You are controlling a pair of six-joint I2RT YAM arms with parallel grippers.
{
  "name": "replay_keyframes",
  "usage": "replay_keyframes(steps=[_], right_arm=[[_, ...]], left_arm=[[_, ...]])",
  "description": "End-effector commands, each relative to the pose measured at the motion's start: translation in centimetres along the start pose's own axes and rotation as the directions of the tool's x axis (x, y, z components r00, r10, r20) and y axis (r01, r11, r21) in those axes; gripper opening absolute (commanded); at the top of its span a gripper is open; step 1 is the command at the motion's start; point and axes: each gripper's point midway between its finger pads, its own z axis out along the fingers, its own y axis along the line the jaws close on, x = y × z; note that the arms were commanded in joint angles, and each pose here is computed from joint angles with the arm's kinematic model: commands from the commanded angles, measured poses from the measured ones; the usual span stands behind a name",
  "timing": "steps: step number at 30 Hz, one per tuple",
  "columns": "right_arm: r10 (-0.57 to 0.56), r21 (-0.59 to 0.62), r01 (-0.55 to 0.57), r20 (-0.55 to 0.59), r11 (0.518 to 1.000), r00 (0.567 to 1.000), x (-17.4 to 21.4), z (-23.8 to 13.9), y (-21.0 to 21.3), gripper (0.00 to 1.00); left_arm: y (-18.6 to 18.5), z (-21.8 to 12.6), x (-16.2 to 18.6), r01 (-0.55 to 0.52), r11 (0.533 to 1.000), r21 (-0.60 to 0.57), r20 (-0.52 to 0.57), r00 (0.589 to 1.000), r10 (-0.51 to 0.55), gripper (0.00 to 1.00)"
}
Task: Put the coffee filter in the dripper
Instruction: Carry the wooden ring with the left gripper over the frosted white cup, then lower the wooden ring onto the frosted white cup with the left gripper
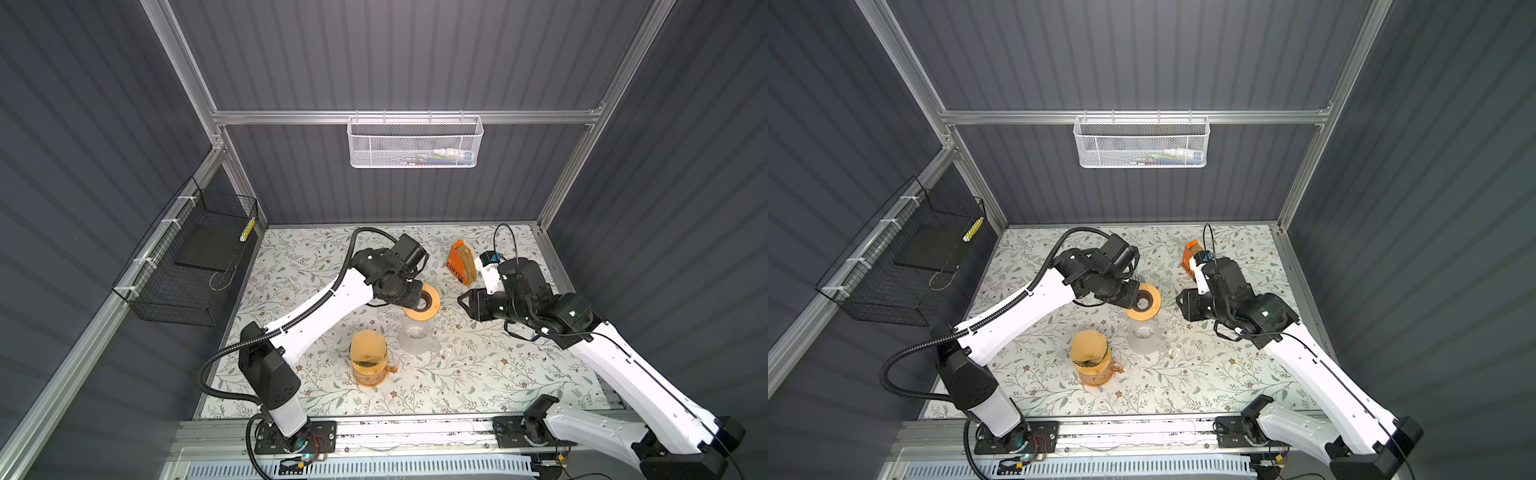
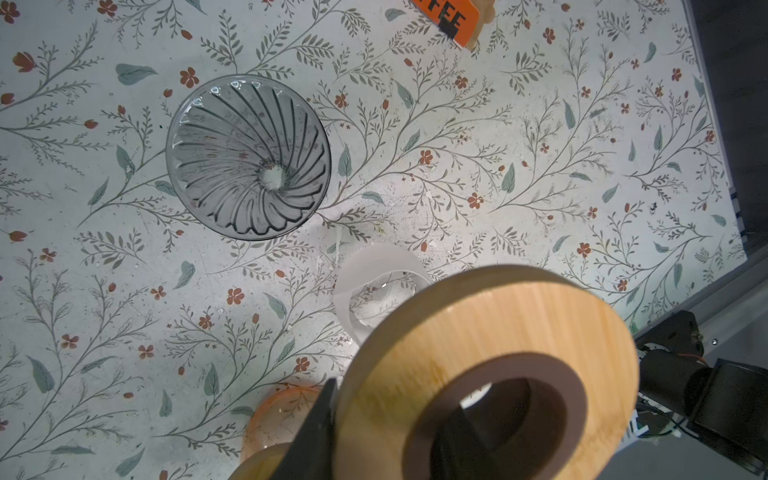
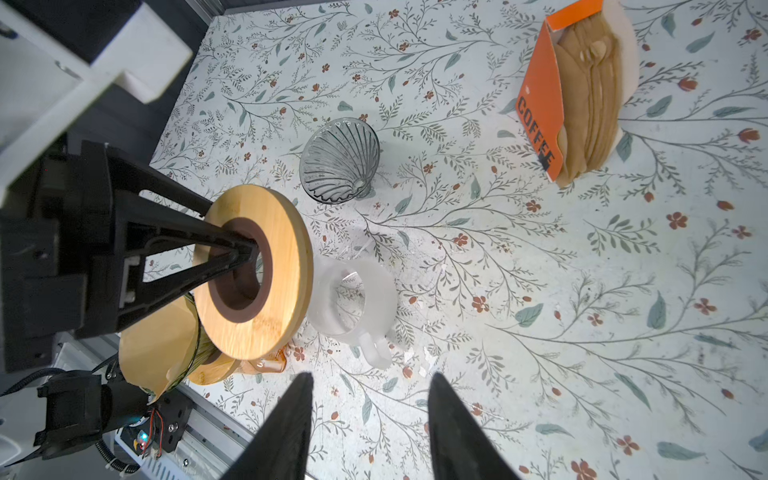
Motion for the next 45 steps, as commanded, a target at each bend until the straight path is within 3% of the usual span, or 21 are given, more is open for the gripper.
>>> replay_keyframes(steps=[1,20,45], right_arm=[[0.016,0.004,-0.016,-0.014,1.000,1.000,0.4,0.2,-0.2,0.47],[0.039,0.005,-0.039,-0.075,0.999,0.996,1.6,2.0,-0.4,0.46],[0.048,0.008,-0.048,-0.099,0.999,0.994,2.0,2.9,-0.5,0.46]], left_arm=[[0.3,1.1,0.8,0.011,0.999,-0.045,-0.028,1.000,-0.013,0.11],[0.9,6.1,3.6,-0.005,0.995,-0.103,-0.147,0.989,-0.011,0.10],[0.9,10.0,4.7,0.031,0.994,-0.102,-0.180,0.982,-0.049,0.09]])
